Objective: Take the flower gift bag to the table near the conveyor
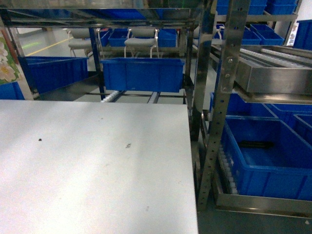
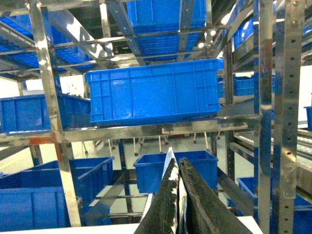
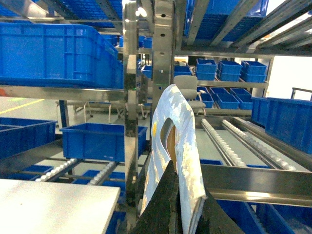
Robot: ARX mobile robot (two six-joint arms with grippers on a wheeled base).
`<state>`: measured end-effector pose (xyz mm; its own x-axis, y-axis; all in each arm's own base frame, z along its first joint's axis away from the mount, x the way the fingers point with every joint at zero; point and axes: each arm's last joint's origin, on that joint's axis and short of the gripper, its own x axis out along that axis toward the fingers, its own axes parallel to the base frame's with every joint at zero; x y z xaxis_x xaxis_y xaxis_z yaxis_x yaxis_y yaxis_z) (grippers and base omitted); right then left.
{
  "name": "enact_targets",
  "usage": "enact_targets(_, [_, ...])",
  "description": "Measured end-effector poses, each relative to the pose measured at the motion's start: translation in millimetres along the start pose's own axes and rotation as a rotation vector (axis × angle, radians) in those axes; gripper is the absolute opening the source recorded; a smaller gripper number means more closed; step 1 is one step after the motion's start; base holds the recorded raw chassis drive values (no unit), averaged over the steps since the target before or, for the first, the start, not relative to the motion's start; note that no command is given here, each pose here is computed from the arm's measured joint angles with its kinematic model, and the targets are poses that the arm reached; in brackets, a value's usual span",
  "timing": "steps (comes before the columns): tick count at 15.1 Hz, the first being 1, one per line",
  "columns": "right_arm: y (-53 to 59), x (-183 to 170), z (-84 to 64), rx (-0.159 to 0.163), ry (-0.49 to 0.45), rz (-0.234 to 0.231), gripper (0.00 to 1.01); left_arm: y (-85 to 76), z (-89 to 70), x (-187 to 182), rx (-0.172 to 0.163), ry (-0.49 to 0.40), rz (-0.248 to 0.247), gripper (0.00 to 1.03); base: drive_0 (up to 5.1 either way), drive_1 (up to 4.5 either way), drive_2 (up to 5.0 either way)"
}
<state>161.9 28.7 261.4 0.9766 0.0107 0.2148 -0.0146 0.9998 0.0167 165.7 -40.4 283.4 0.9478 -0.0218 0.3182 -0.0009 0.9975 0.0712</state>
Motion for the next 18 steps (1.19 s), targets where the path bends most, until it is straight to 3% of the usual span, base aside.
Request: enact_targets(18, [0.1, 0.2, -0.6, -0.001, 0.004, 0.000, 0.02, -0.1, -0.3, 0.1, 0.001, 0.002, -0.001, 0.02, -4.9, 2.49, 2.5])
